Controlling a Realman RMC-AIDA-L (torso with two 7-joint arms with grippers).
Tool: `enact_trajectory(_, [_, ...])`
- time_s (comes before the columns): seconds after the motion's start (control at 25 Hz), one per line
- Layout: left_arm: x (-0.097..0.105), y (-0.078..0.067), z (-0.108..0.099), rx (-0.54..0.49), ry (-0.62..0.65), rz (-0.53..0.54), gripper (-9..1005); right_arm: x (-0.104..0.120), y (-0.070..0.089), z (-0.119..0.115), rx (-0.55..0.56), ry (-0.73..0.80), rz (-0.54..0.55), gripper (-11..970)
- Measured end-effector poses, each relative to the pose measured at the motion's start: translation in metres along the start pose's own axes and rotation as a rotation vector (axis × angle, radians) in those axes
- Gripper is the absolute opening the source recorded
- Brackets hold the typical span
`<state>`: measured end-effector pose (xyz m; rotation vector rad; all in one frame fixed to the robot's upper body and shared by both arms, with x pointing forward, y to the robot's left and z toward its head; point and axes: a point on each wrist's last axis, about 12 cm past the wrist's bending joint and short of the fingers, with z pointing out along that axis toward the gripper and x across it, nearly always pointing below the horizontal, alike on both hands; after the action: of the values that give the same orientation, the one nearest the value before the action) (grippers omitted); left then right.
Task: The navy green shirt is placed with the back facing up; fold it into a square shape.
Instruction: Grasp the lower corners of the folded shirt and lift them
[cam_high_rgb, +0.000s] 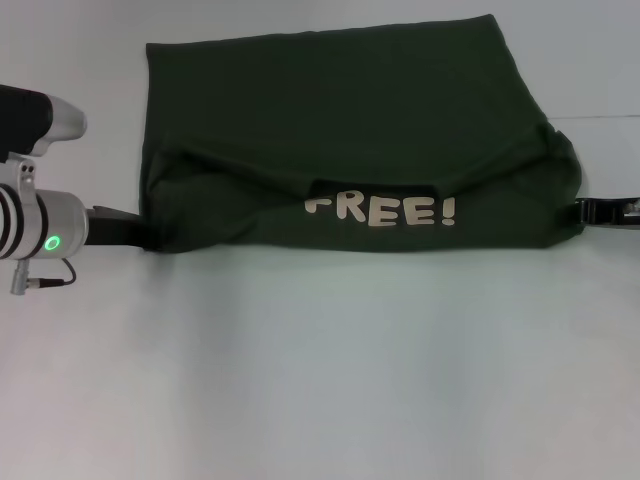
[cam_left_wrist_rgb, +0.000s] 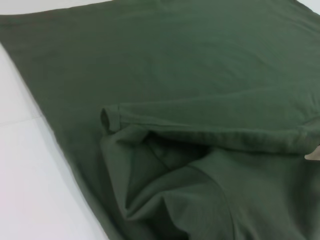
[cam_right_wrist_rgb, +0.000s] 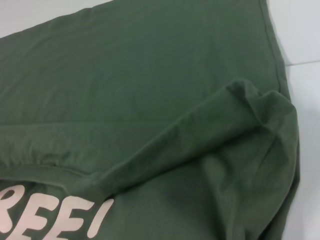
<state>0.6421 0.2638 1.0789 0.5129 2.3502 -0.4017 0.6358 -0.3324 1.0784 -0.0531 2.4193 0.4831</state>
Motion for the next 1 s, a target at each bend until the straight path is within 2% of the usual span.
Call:
enact_trajectory(0.44, [0.007, 0.011, -0.012, 0.030, 0.027, -0.014, 30, 0.003, -0.009, -0.012, -0.028, 0.029, -0.019, 72])
enact_trajectory(1.0, [0.014, 0.016, -0.022, 0.074, 0.062, -0.018, 30, 0.004, -0.011, -0.019, -0.064, 0.063, -0.033, 73])
